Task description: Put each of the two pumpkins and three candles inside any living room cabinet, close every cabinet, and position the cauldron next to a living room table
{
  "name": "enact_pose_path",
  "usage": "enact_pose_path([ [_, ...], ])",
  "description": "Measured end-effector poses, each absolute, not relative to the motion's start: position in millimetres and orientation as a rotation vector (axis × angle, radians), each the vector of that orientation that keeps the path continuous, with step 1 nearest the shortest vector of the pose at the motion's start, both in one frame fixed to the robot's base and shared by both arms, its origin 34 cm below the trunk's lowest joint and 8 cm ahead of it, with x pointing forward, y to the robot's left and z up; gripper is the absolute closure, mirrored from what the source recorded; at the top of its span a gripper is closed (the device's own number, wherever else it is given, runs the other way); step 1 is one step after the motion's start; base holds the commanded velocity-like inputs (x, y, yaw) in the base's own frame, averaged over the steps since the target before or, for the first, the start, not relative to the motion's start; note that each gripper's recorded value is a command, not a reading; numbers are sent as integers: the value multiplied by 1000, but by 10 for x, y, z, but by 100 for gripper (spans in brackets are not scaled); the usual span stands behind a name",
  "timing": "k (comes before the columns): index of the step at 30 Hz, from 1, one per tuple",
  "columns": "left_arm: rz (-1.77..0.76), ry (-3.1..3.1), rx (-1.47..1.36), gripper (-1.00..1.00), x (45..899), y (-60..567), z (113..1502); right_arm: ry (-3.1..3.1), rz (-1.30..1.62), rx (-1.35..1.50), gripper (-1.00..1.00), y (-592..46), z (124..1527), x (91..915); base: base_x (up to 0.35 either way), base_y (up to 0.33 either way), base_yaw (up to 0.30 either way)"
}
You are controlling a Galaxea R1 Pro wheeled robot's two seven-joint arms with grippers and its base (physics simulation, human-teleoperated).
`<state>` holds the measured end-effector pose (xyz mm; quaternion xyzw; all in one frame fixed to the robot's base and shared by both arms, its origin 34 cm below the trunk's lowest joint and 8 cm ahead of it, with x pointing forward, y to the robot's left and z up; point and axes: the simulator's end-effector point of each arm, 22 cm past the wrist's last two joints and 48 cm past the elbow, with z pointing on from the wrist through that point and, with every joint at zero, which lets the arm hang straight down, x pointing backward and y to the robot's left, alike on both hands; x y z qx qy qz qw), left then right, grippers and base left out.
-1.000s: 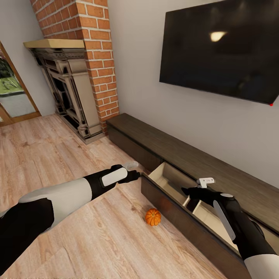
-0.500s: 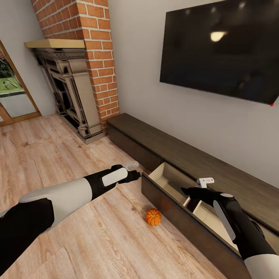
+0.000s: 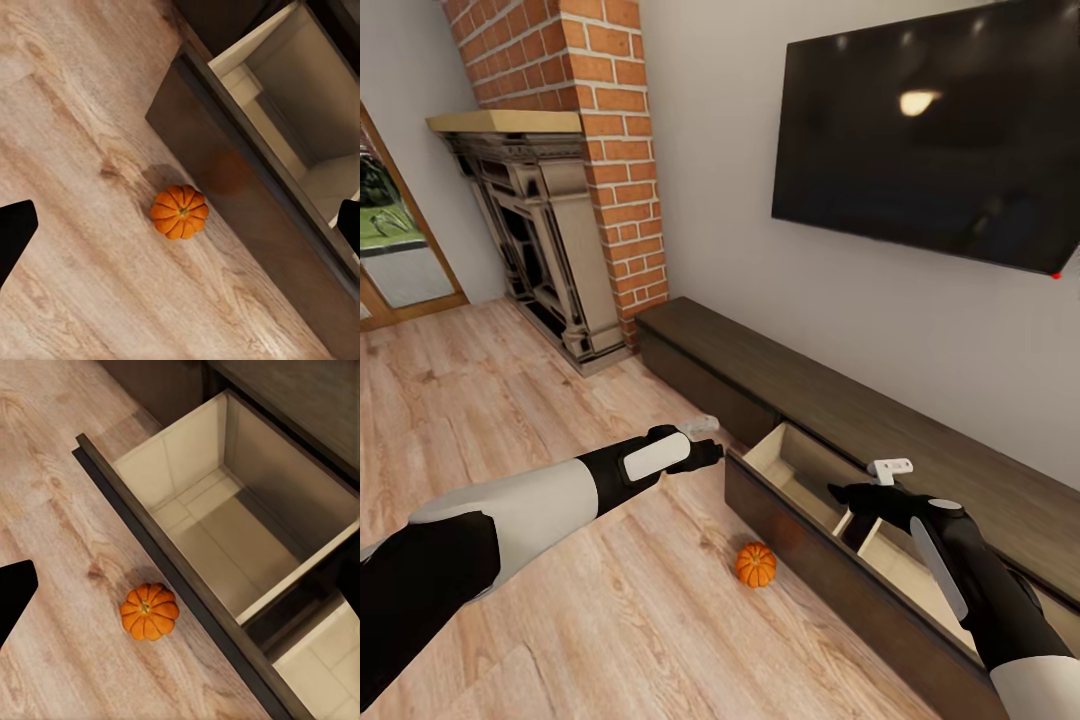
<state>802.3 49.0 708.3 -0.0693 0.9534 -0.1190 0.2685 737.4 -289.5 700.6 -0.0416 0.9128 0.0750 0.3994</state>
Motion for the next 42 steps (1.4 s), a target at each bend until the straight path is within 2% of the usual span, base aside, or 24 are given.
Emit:
enact_pose_path([
  [42, -352, 2522, -163, -100, 8021, 369, 7444, 2274, 189, -105, -100, -2901, 7240, 7387, 0, 0, 0],
])
